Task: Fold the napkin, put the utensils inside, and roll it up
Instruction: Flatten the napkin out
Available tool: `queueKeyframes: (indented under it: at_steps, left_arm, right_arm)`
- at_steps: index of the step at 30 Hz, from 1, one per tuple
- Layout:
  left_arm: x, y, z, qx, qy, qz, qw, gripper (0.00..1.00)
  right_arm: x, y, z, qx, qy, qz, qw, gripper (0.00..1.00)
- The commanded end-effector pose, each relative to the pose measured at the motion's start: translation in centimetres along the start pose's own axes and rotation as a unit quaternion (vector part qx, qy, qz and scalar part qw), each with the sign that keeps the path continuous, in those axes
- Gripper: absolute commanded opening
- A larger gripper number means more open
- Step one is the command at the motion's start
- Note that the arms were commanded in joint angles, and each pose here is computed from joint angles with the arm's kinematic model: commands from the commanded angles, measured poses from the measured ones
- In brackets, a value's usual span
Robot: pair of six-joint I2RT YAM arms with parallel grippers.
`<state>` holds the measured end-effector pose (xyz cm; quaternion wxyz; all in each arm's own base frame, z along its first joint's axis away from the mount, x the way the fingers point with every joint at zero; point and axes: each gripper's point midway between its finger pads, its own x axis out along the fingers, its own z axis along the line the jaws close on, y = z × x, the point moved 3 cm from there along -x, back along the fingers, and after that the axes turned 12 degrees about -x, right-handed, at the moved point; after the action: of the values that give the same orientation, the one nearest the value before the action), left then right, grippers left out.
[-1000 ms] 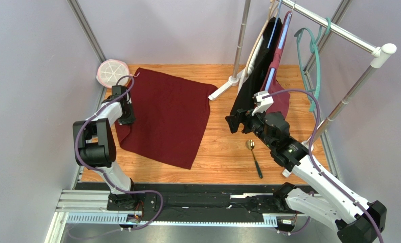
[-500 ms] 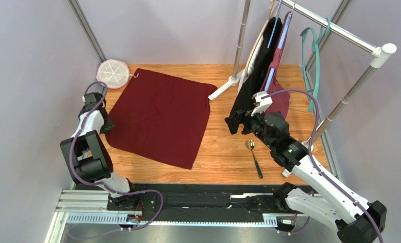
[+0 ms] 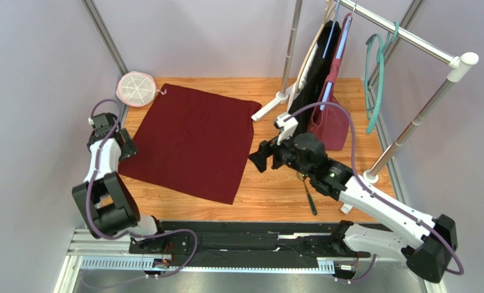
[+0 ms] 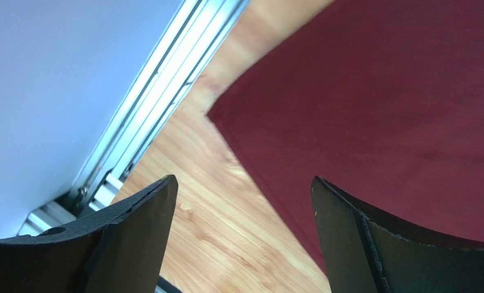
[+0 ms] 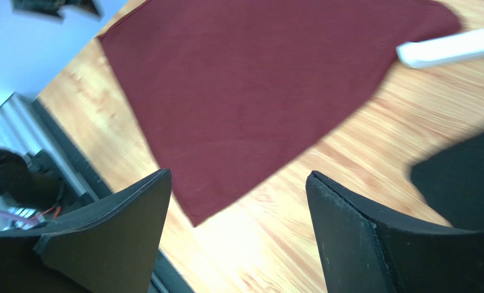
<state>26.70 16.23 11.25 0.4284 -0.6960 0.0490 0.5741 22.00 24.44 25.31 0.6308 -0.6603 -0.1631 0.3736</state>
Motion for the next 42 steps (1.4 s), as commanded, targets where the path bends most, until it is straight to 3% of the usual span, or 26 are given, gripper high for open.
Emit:
queueKeyframes:
  at_steps: [1, 5, 8, 11, 12, 13, 17, 30, 42]
  left_arm:
    - [-5.5, -1.7, -3.8, 0.027, 0.079, -0.093, 0.992, 0.89]
    - [-8.2, -1.9, -6.4, 0.023, 0.161, -0.107, 0.981, 0.9]
    - [-10.2, -2.5, -7.2, 0.011, 0.206, -0.123, 0.971, 0.9]
    - [-11.7, -2.6, -7.9, 0.011, 0.244, -0.129, 0.961, 0.9]
    - [-12.1, -2.7, -8.1, 0.012, 0.253, -0.128, 0.959, 0.9]
    - [-12.6, -2.8, -8.3, 0.012, 0.26, -0.13, 0.957, 0.9]
    - [-13.5, -2.7, -9.0, 0.024, 0.292, -0.122, 0.948, 0.9]
    - [-15.7, -2.3, -9.8, 0.03, 0.347, -0.121, 0.93, 0.9]
    - [-16.5, -1.5, -10.6, 0.045, 0.362, -0.12, 0.923, 0.89]
  right_arm:
    - [2.0, -2.6, 3.8, -0.018, -0.058, -0.017, 0.998, 0.85]
    - [7.6, -0.2, 5.7, 0.0, -0.086, 0.038, 0.996, 0.85]
    - [11.0, -0.9, 6.9, 0.001, -0.101, 0.044, 0.994, 0.85]
    - [16.3, 1.1, 7.2, -0.006, -0.095, 0.083, 0.992, 0.85]
    - [18.7, 4.5, 7.0, -0.008, -0.086, 0.126, 0.988, 0.84]
    - [20.0, 3.4, 7.2, -0.009, -0.086, 0.119, 0.989, 0.84]
    - [24.1, 7.0, 7.2, -0.007, -0.078, 0.152, 0.985, 0.84]
    - [26.0, 16.0, 10.5, 0.041, -0.133, 0.25, 0.958, 0.81]
    - [25.3, 14.2, 12.7, 0.025, -0.158, 0.229, 0.96, 0.82]
